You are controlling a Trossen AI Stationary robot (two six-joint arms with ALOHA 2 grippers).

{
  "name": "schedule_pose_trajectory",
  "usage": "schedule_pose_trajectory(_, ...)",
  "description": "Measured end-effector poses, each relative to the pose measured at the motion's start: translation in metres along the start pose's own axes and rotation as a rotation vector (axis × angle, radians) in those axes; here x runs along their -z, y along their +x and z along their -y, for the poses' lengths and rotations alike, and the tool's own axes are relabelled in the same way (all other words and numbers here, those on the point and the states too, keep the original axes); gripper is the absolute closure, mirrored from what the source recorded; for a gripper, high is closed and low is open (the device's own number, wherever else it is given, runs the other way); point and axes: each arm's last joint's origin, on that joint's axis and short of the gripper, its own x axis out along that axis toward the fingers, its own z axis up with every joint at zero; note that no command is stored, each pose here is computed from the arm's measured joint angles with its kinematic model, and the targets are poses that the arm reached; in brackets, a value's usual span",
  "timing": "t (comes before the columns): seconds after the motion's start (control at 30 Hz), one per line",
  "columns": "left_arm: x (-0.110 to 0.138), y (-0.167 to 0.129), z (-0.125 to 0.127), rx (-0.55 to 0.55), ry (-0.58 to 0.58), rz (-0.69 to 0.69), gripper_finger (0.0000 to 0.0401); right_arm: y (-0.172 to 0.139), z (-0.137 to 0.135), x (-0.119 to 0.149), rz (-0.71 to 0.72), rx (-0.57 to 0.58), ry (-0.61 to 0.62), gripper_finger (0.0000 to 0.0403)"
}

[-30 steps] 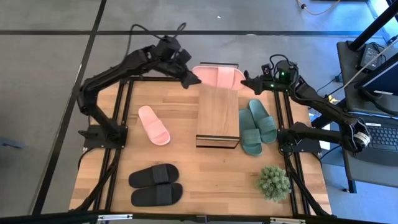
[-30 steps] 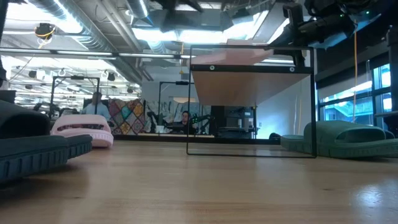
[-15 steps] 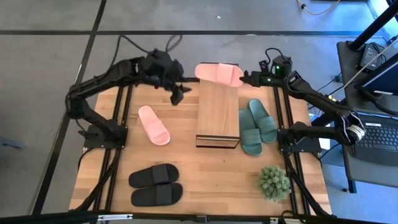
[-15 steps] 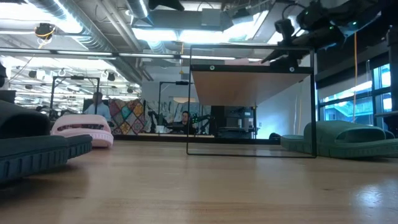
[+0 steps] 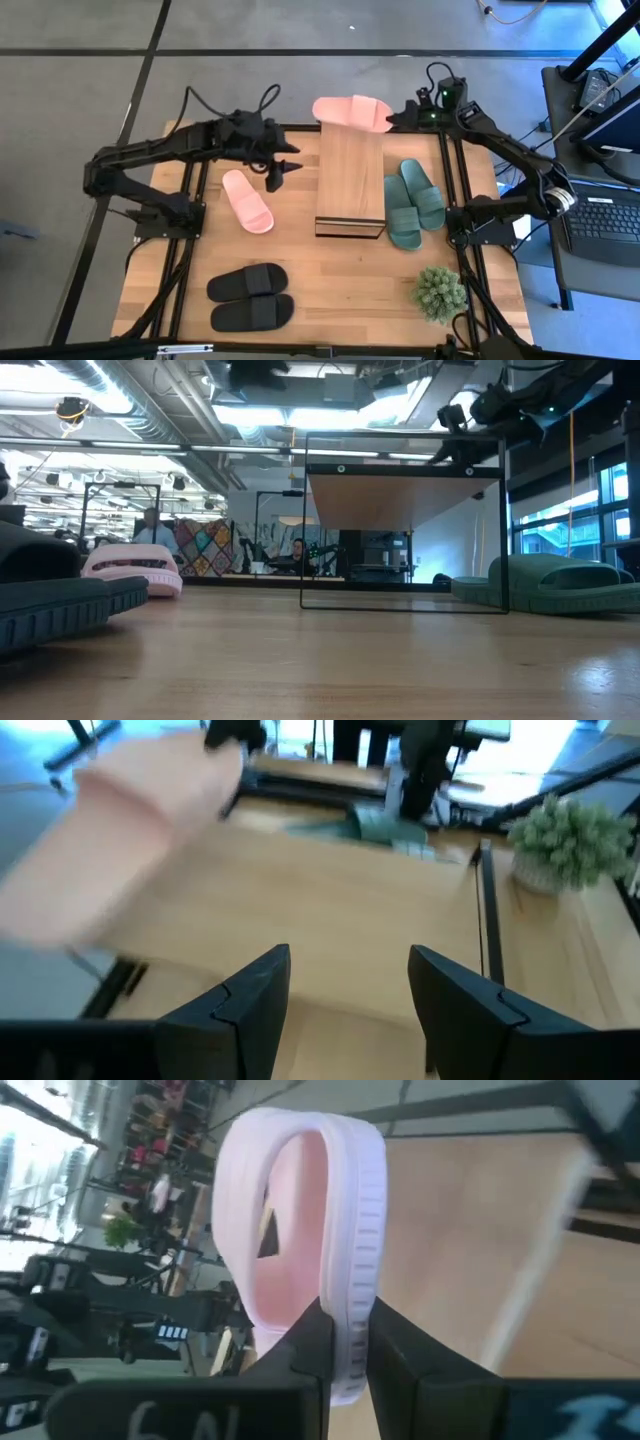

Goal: Pick and place slides into the shelf
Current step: Put the right pink slide on the shelf

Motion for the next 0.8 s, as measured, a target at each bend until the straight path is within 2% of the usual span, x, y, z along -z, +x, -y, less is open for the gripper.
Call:
schedule_pose_trajectory(0.33,0.048,-0.005,0.001,0.070,-0.018,0.160,0.0204,0.004,0.016,-0.002,-0.041,0.038,0.028,0.0356)
schedule_pose_trajectory(0.6,0.073,0.000,0.000,0.080,-0.053,0.127,0.0204,0.013,0.037,-0.006,-0.018,0.142,0.055,0.0356)
schedule_pose_trajectory(0.8,0.078,0.004,0.000,0.080,-0.073,0.108,0.0204,0.024,0.050,-0.009,-0.036,0.159,0.051,0.0356)
